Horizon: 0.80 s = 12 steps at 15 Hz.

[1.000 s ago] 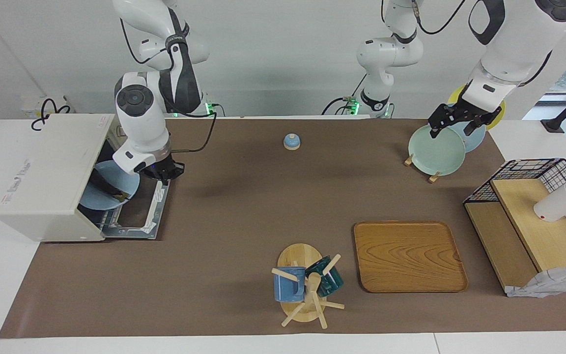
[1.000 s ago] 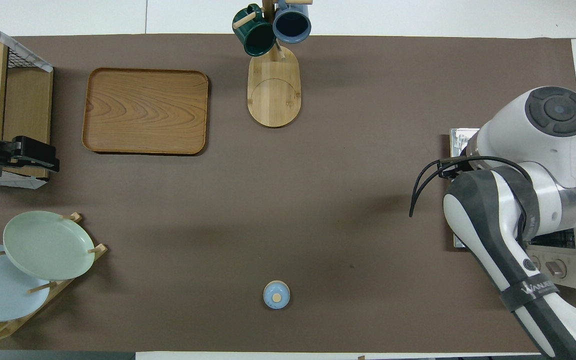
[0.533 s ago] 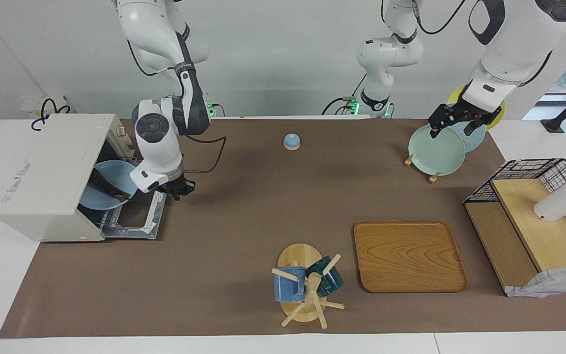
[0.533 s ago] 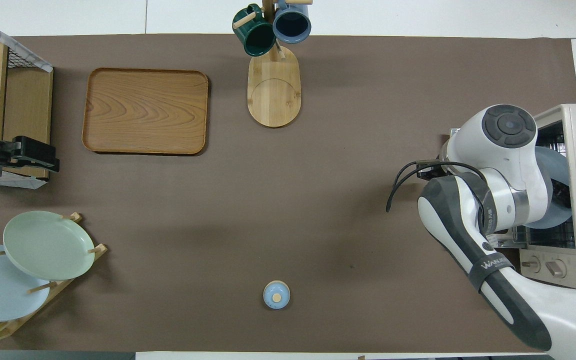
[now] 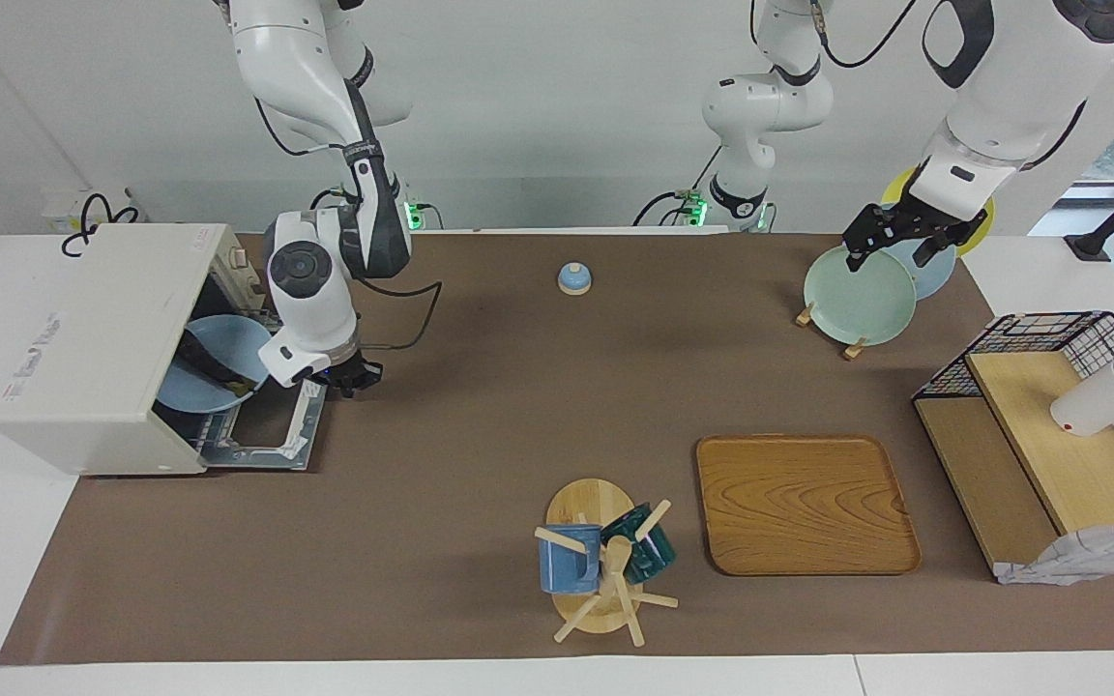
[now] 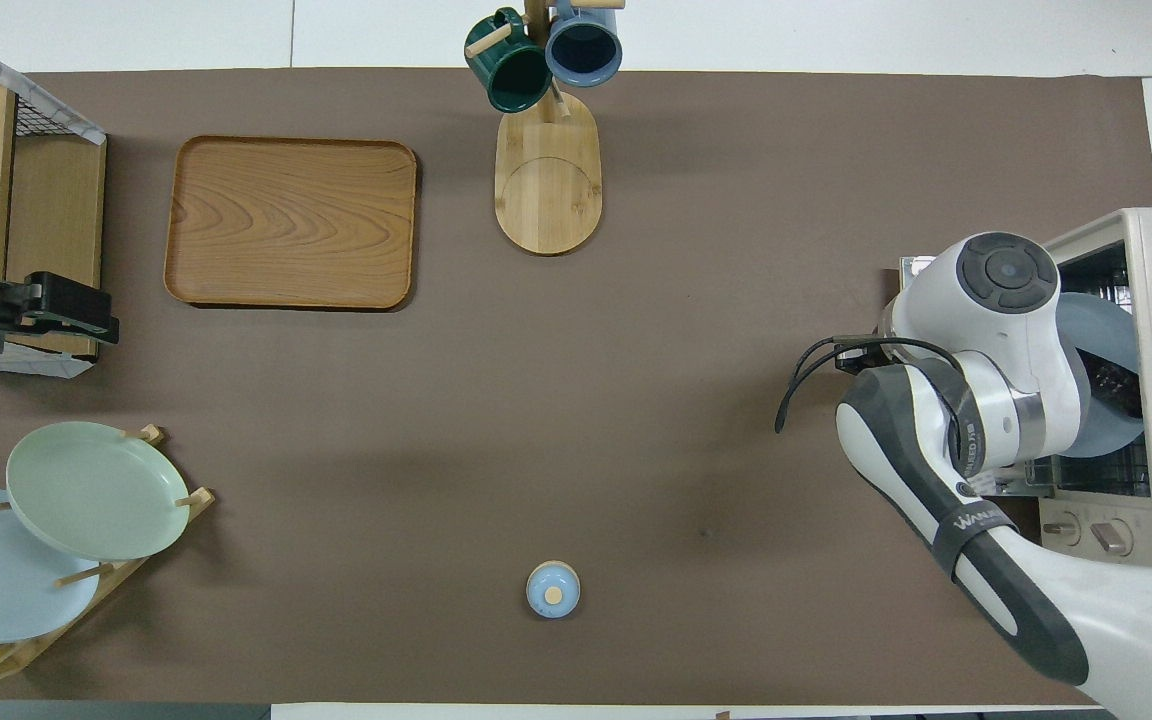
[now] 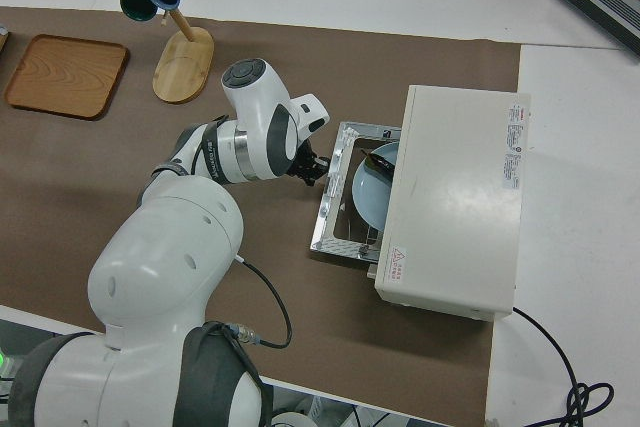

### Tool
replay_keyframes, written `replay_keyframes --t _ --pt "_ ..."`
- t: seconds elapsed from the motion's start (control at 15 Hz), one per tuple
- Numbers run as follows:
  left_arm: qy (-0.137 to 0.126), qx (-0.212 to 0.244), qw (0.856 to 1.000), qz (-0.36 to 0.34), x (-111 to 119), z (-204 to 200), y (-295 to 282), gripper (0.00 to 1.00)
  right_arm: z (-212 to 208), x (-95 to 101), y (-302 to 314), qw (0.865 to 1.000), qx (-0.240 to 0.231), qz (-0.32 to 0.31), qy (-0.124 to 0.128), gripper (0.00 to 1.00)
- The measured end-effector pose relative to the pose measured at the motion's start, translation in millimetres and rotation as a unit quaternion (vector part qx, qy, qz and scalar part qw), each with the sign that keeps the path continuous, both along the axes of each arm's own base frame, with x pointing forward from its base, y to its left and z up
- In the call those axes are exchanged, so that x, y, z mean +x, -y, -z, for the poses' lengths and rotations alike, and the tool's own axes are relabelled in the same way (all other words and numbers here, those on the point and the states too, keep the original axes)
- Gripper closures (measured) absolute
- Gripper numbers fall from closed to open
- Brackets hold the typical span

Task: Put eggplant into oven
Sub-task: 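Push the plate into the oven and open the right gripper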

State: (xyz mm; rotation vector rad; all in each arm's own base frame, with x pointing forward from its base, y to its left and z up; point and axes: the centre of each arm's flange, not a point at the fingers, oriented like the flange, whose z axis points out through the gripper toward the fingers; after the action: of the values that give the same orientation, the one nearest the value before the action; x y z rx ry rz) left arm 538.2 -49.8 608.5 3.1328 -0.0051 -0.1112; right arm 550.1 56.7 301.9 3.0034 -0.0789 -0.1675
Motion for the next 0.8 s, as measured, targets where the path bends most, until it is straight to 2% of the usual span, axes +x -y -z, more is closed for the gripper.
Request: replay_keyframes --t 0.27,0.53,0.8 --pt "0.0 0.0 1.0 0.0 0.0 0.0 0.0 0.0 5.4 -0.8 4.4 0.998 -0.049 -0.047 -0.002 0.99" --pt "0.0 0.0 1.0 0.0 0.0 0.0 0.0 0.0 7.9 -1.1 4.9 0.997 -0.057 -0.056 -0.003 0.99" --pt "0.0 0.0 1.0 0.0 0.0 0.0 0.0 0.0 9.9 -3.2 -3.0 0.992 -0.084 -0.092 -0.005 0.99"
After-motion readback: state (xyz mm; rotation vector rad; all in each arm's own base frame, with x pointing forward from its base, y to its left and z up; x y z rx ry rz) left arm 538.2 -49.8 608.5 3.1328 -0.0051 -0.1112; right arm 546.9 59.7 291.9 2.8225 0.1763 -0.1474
